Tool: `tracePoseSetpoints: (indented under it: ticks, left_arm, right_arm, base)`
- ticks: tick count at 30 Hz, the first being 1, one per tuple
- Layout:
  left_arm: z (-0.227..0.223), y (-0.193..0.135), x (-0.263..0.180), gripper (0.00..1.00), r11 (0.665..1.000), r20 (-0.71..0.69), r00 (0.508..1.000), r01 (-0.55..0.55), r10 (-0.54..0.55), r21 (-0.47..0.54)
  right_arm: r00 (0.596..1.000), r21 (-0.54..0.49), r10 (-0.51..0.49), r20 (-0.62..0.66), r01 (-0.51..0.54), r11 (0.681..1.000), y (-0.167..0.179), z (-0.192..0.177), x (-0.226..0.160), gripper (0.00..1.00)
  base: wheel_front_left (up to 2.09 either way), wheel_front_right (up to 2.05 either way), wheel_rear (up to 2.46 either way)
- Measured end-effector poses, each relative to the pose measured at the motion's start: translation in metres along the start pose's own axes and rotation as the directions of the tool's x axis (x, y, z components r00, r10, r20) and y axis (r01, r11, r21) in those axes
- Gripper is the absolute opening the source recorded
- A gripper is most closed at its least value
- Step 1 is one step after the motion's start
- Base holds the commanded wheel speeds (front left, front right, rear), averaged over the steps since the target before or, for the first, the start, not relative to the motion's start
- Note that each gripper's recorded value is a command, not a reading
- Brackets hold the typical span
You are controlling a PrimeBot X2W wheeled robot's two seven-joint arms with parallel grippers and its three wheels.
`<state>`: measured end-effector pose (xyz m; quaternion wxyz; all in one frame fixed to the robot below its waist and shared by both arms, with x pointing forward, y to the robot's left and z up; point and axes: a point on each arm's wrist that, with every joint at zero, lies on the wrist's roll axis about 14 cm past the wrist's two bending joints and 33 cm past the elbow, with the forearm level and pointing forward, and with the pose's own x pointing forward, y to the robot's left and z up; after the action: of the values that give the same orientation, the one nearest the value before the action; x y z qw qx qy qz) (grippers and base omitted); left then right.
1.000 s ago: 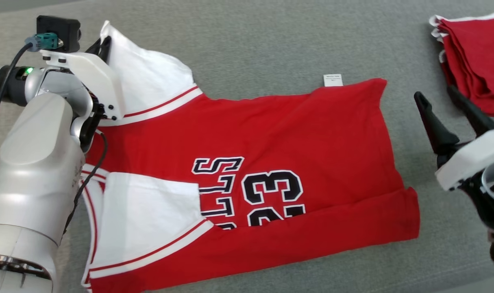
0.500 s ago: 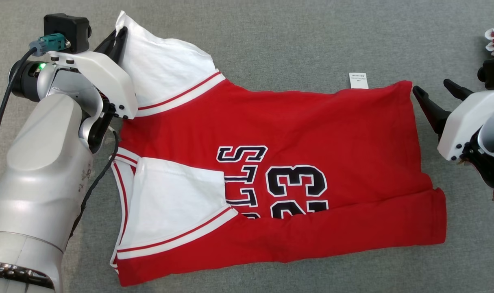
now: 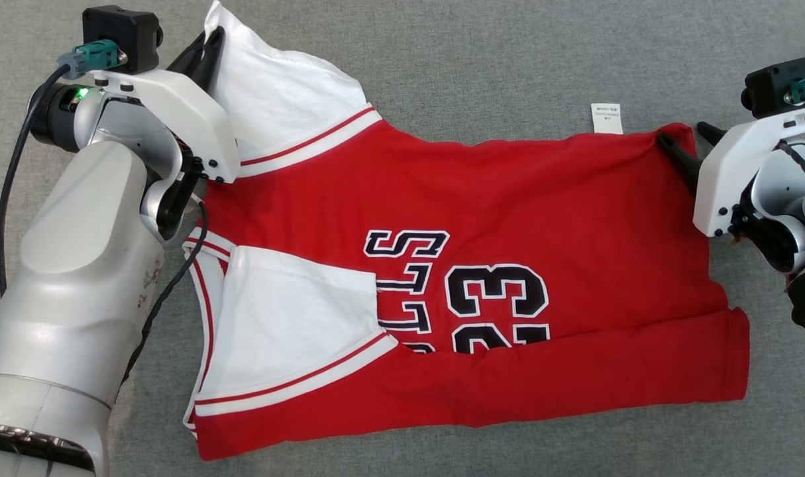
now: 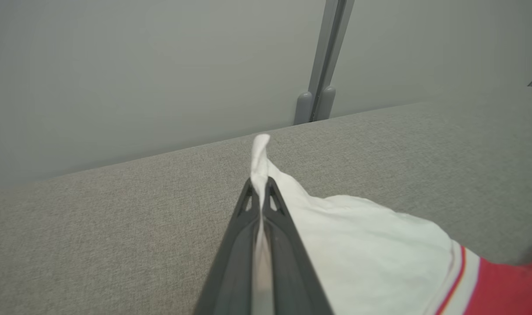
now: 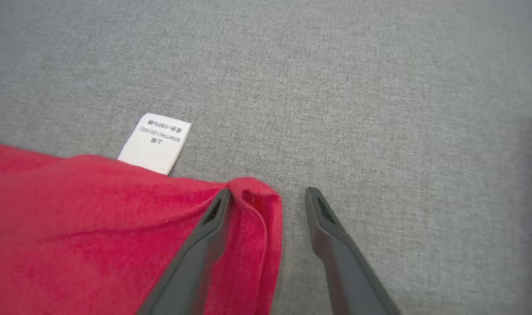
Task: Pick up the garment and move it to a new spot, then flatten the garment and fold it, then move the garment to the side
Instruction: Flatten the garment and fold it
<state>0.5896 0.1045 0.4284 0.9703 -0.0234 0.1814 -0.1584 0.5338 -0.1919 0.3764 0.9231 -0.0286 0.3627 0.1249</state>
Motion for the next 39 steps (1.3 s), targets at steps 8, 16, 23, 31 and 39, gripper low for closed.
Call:
tracePoseSetpoints:
  ticks: [8,16,23,31,39]
  left_arm:
    - [-0.002,0.003,-0.003,0.00,1.000,-0.002,1.000,-0.009,0.009,-0.008]
    - [0.007,0.003,-0.014,0.00,1.000,0.054,0.999,-0.005,0.006,-0.013]
    - [0.015,-0.006,-0.043,0.00,0.998,0.162,0.987,0.021,-0.011,-0.056]
    - [0.002,-0.012,-0.102,0.00,0.994,0.222,0.974,-0.008,0.033,-0.113]
    - [-0.022,-0.028,-0.159,0.00,0.980,0.200,0.977,-0.039,0.079,-0.195]
  right_arm:
    - [1.000,-0.020,0.023,-0.020,-0.023,1.000,0.005,-0.001,0.004,0.18]
    - [0.994,-0.024,0.019,0.109,-0.017,1.000,0.000,0.020,-0.006,0.00]
    - [0.973,0.011,0.049,0.227,-0.053,0.999,0.001,0.021,-0.033,0.00]
    - [0.942,0.031,0.074,0.326,-0.089,0.996,0.004,0.006,-0.071,0.00]
    - [0.930,0.049,0.097,0.355,-0.122,0.991,0.014,-0.020,-0.099,0.00]
  base:
    - [0.00,0.00,0.00]
    - [0.00,0.00,0.00]
    - [0.00,0.00,0.00]
    - [0.00,0.00,0.00]
    - [0.00,0.00,0.00]
